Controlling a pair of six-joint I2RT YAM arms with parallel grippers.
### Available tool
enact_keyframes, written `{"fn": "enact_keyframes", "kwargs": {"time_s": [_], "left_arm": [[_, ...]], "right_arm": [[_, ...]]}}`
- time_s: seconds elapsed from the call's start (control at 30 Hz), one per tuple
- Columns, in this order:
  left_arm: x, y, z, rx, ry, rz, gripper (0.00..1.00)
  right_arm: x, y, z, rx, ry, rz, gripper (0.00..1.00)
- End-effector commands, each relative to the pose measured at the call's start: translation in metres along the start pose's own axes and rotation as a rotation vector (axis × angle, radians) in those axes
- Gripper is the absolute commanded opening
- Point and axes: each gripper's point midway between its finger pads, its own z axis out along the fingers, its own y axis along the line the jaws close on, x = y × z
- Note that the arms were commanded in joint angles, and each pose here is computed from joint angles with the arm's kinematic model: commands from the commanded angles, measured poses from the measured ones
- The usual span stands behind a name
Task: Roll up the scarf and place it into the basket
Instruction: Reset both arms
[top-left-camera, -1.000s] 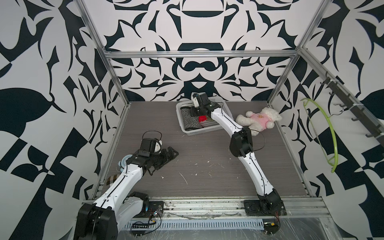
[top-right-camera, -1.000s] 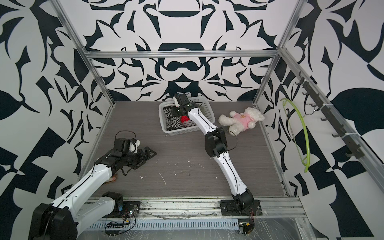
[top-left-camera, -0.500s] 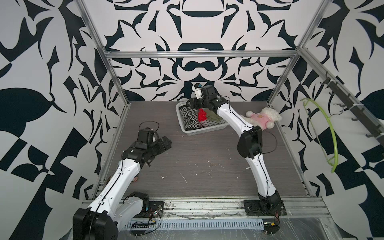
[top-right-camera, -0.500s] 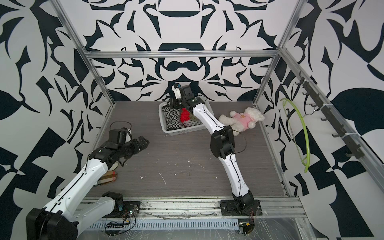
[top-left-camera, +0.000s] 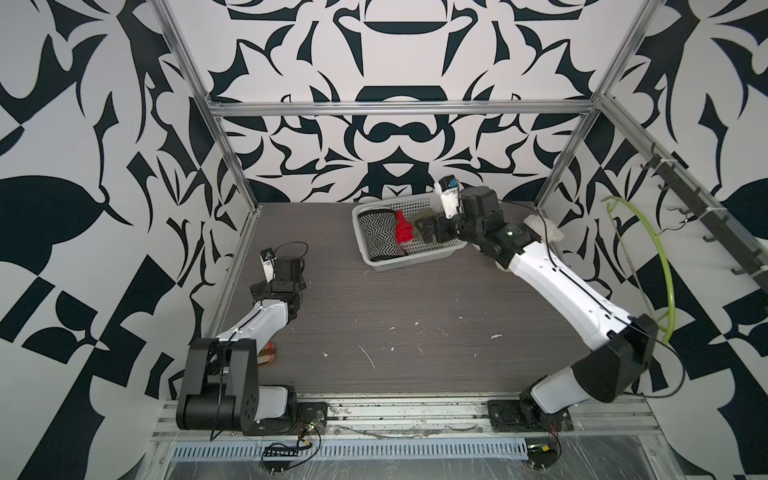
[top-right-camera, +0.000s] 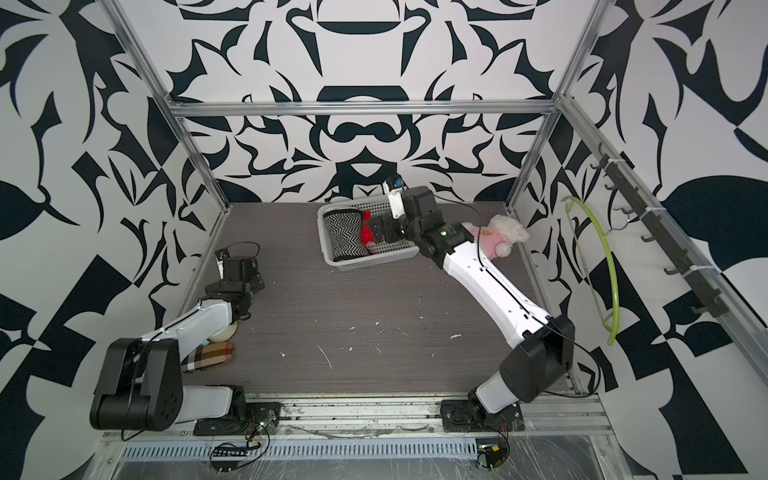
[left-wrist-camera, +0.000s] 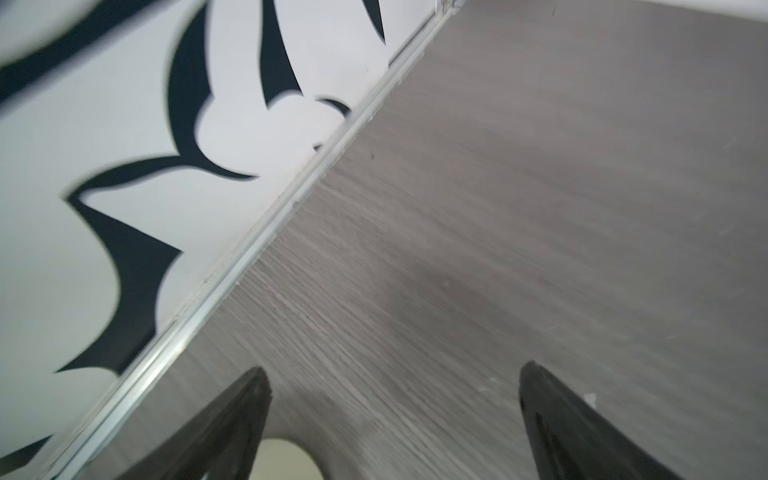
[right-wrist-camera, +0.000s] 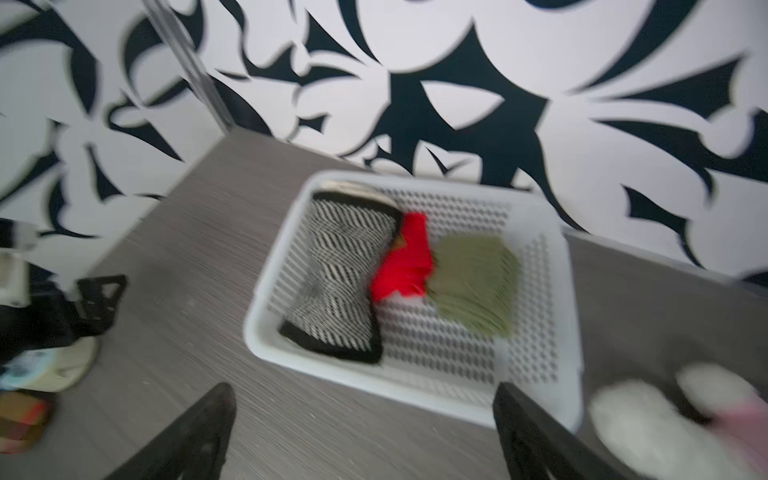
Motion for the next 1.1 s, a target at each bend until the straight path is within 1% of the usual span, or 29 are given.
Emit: {"fn": "enact_keyframes", "kwargs": {"time_s": [0.0,0.03,0.1,0.13,0.2,0.23,0.27,0.3,0.37,0.43,0.47,0.53,0.6,0.67,0.7,0.73,0.77,0.9,0.97,1.0,1.07], "left_arm": [[-0.038,-0.031,0.001,0.147,-0.207,0.001,0.99],[-0.035,-0.032,0.001,0.154,-0.175,0.003,0.99],[-0.041,-0.038,-0.004,0.206,-0.255,-0.008,0.99],[-0.039,-0.043,-0.008,0.252,-0.281,-0.003,0.99],[-0.038,-0.046,-0.006,0.269,-0.350,-0.007,0.99],[-0.038,-0.051,-0.005,0.291,-0.353,0.016,0.99],[-0.034,-0.062,-0.005,0.341,-0.309,0.049,0.99],[-0.031,-0.066,-0.003,0.354,-0.287,0.062,0.99],[-0.025,-0.065,-0.005,0.369,-0.312,0.056,0.99],[-0.026,-0.067,-0.004,0.376,-0.340,0.057,0.99],[-0.026,-0.068,-0.003,0.375,-0.337,0.060,0.99],[-0.024,-0.066,-0.002,0.380,-0.312,0.051,0.99],[-0.025,-0.066,-0.002,0.379,-0.320,0.051,0.99],[-0.024,-0.066,-0.001,0.378,-0.316,0.051,0.99],[-0.024,-0.066,-0.002,0.379,-0.318,0.051,0.99],[-0.024,-0.065,-0.002,0.377,-0.319,0.048,0.99],[-0.025,-0.065,-0.002,0.377,-0.320,0.046,0.99],[-0.024,-0.065,-0.002,0.378,-0.318,0.048,0.99],[-0.024,-0.065,-0.002,0.377,-0.319,0.046,0.99],[-0.024,-0.065,-0.002,0.378,-0.319,0.047,0.99],[-0.024,-0.065,-0.003,0.378,-0.320,0.046,0.99]], "right_arm": [[0.049,-0.067,0.013,0.302,0.057,-0.091,0.99],[0.063,-0.085,0.013,0.373,0.079,-0.064,1.00],[0.087,-0.110,0.011,0.427,0.097,0.013,1.00],[0.097,-0.121,0.010,0.443,0.081,0.042,1.00],[0.113,-0.131,0.010,0.470,0.023,0.023,1.00],[0.123,-0.135,0.011,0.486,-0.004,0.002,1.00],[0.129,-0.142,0.010,0.521,-0.027,-0.007,1.00],[0.136,-0.148,0.010,0.548,-0.025,-0.013,1.00],[0.146,-0.157,0.008,0.606,-0.051,-0.031,1.00],[0.156,-0.166,0.010,0.606,-0.083,-0.015,1.00],[0.163,-0.173,0.014,0.609,-0.078,0.003,1.00],[0.172,-0.187,0.016,0.669,-0.054,-0.003,1.00],[0.181,-0.195,0.020,0.671,-0.030,0.023,1.00],[0.199,-0.202,0.021,0.695,-0.041,0.053,1.00],[0.208,-0.206,0.021,0.708,-0.073,0.072,1.00],[0.202,-0.211,0.015,0.731,-0.134,0.076,1.00],[0.210,-0.212,0.015,0.715,-0.088,0.120,1.00],[0.211,-0.217,0.012,0.721,-0.108,0.143,1.00],[0.211,-0.218,0.014,0.714,-0.098,0.146,0.99],[0.212,-0.216,0.016,0.694,-0.095,0.145,0.99],[0.213,-0.201,0.022,0.575,-0.118,0.108,0.98]]}}
